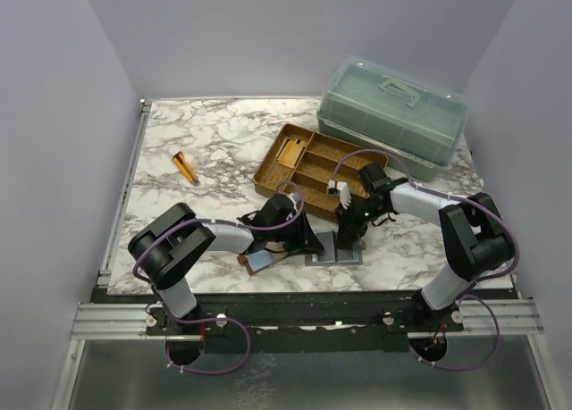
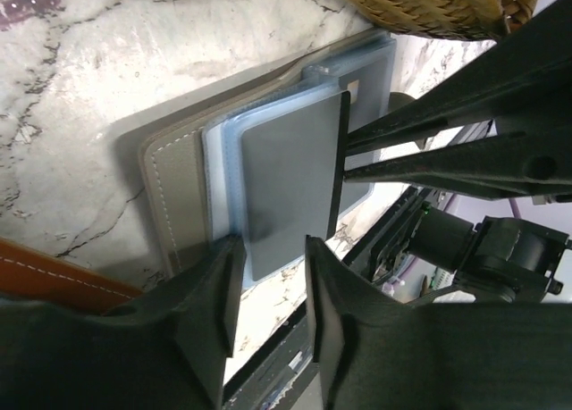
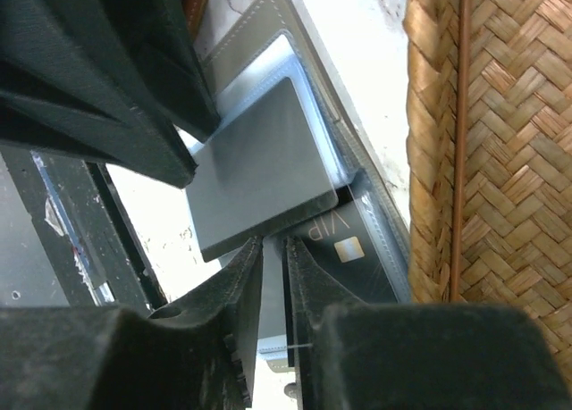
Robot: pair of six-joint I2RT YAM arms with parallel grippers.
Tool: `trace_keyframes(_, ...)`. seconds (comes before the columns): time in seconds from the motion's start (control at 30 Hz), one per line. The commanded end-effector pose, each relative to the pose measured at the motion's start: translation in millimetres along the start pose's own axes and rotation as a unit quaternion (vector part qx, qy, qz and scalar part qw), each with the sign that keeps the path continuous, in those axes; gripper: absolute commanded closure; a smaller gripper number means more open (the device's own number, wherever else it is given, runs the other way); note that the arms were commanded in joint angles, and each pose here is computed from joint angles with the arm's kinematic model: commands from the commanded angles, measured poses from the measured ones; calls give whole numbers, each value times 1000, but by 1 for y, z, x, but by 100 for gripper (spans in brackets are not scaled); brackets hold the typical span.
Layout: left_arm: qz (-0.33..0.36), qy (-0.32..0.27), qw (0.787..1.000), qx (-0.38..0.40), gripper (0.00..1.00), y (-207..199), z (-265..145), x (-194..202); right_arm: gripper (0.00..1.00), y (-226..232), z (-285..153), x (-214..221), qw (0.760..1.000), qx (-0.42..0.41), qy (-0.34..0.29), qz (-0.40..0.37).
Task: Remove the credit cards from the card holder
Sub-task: Remove the credit card from the card holder.
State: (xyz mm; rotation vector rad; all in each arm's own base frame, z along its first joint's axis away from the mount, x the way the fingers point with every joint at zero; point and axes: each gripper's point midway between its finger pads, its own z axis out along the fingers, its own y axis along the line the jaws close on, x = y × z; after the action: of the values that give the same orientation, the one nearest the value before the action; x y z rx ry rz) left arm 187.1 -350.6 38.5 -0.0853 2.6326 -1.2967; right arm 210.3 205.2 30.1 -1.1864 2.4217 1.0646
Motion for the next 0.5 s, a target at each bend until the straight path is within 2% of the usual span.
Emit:
trace_keyframes(0.0,-8,7,1000,-25,68,22,9,8,74,2,-3,-6,1000,1,-4,-10)
trace_keyframes(0.1,-15,13,999,-41,74,34,13,11,70,2,-6,-8,1000,6,-7,-10)
trace_keyframes(0.27,-20,20,998,-61,79,46,19,14,67,-3,-14,-12,1000,8,-18,-3)
trace_keyframes(0.47,-27,21,996,-78,87,56,21,16,58,-5,-18,-10,1000,1,-14,8)
